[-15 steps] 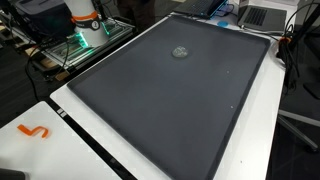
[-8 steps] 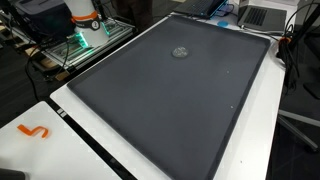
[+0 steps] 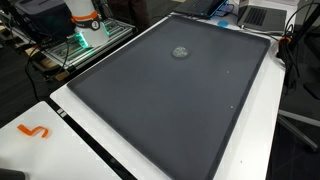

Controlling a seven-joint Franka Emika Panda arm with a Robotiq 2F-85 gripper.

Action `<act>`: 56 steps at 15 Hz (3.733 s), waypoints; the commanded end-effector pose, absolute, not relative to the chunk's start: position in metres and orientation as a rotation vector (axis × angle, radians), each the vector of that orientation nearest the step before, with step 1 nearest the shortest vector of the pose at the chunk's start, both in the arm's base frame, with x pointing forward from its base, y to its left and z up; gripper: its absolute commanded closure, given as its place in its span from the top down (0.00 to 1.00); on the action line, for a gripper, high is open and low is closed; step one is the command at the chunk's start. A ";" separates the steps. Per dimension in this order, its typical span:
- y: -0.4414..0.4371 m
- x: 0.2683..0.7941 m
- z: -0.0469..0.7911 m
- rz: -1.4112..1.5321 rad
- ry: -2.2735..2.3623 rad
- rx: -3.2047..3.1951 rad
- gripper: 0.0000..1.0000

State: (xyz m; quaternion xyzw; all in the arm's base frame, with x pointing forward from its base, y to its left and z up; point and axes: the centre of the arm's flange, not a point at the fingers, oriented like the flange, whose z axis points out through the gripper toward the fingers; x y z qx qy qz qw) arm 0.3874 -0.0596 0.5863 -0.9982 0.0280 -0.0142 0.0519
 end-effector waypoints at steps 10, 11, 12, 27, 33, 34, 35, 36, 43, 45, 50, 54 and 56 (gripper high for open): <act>-0.015 0.398 0.576 -0.038 0.026 -3.064 0.03; 0.002 0.402 0.572 -0.035 -0.004 -3.073 0.03; 0.021 0.406 0.567 -0.035 -0.035 -3.088 0.03; 0.193 0.483 0.468 -0.045 -0.220 -3.289 0.03; 0.227 0.508 0.421 -0.027 -0.273 -3.350 0.03; 0.233 0.510 0.413 -0.031 -0.273 -3.366 0.03; 0.240 0.512 0.403 -0.035 -0.280 -3.388 0.03; 0.246 0.513 0.395 -0.039 -0.286 -3.409 0.03; 0.281 0.515 0.347 0.150 -0.350 -3.492 0.03; 0.273 0.506 0.349 0.135 -0.358 -3.464 0.03; 0.275 0.509 0.348 0.142 -0.355 -3.466 0.13; 0.292 0.518 0.347 0.160 -0.438 -3.473 0.03; 0.306 0.528 0.347 0.190 -0.497 -3.461 0.03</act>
